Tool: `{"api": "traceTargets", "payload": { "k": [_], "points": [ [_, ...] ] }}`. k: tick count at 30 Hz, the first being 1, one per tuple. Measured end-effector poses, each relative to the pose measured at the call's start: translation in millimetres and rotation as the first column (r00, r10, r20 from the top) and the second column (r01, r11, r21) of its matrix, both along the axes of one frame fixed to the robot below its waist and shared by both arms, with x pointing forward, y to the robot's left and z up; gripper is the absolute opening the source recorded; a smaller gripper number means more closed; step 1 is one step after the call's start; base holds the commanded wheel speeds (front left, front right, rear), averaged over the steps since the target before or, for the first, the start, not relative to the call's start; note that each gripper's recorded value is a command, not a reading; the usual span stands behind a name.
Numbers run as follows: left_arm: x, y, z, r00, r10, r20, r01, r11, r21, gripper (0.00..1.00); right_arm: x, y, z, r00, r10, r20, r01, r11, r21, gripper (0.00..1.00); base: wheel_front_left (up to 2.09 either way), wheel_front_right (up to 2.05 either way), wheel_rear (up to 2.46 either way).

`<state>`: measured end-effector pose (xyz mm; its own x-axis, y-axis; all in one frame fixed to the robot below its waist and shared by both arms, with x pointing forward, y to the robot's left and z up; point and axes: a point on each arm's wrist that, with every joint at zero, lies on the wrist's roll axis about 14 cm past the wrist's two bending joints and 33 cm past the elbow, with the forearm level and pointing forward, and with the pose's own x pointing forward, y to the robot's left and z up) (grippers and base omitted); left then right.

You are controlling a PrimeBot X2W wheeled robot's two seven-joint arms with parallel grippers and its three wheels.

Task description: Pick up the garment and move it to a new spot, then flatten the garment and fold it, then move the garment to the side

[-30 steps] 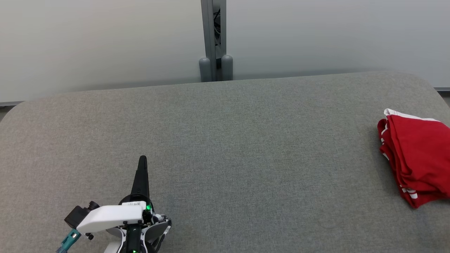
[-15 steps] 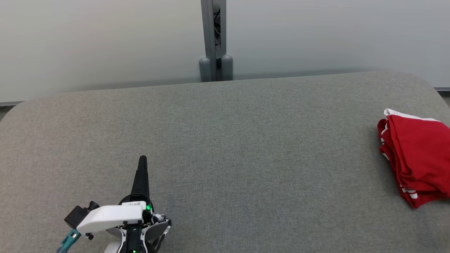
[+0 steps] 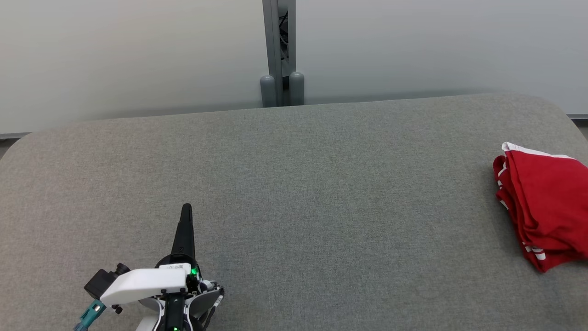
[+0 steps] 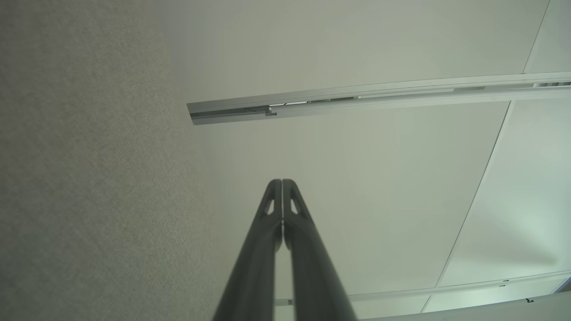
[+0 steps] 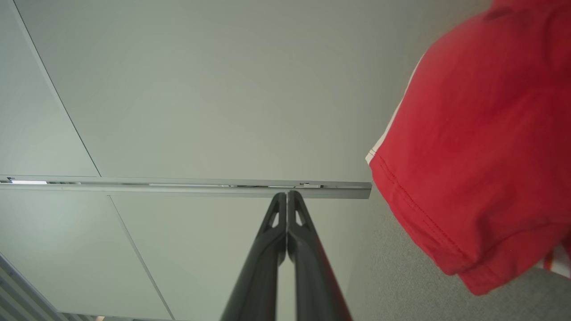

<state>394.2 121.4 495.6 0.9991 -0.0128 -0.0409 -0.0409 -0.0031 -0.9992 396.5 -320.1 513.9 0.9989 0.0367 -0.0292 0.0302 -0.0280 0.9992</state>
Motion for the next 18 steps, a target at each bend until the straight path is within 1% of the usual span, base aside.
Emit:
{"api": "traceTargets", "payload": {
  "k": [18],
  "points": [
    [0.0, 0.0, 0.1, 1.000, 0.000, 0.000, 0.000, 1.000, 0.000, 0.00, 0.0, 0.0, 0.1, 1.000, 0.000, 0.000, 0.000, 1.000, 0.000, 0.00, 0.00, 0.00, 0.00]
  ]
}}
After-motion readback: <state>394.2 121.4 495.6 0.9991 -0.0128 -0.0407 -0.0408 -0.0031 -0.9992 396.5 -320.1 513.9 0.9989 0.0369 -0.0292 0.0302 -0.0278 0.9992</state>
